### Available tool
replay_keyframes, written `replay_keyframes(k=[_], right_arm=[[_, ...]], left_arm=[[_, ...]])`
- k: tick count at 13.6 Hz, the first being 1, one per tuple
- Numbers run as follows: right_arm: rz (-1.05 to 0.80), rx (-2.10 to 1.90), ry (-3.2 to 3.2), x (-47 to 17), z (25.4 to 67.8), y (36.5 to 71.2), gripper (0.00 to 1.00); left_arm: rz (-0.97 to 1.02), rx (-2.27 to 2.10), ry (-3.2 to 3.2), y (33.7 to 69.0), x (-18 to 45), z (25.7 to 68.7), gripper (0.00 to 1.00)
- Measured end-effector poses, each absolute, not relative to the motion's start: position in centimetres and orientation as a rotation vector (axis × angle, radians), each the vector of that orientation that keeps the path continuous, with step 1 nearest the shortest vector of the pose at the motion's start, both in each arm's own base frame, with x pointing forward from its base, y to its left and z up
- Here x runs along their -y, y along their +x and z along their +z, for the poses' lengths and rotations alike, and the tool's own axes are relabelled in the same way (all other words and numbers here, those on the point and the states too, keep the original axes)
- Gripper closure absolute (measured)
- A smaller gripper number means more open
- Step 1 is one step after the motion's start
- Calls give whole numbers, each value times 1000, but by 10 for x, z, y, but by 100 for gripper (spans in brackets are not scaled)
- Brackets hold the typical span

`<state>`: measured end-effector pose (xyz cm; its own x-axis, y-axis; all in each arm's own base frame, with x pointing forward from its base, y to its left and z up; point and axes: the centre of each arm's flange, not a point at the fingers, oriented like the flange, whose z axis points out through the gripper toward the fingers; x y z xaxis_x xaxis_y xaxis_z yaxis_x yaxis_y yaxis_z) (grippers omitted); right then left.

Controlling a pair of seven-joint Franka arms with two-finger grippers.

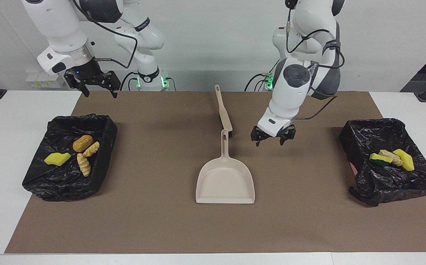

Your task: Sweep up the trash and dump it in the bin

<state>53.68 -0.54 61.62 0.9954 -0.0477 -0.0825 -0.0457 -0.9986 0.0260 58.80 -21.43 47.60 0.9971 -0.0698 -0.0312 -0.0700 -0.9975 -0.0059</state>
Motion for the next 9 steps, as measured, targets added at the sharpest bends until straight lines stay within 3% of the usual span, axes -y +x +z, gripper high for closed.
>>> replay_keyframes(k=[4,9], right_arm=[[-130,73,3114,5,616,537,0],[-130,73,3114,5,616,537,0]], left_arm=[[103,-159,-3124,584,109,508,0],[68,-137,-3132,582,44,528,0]])
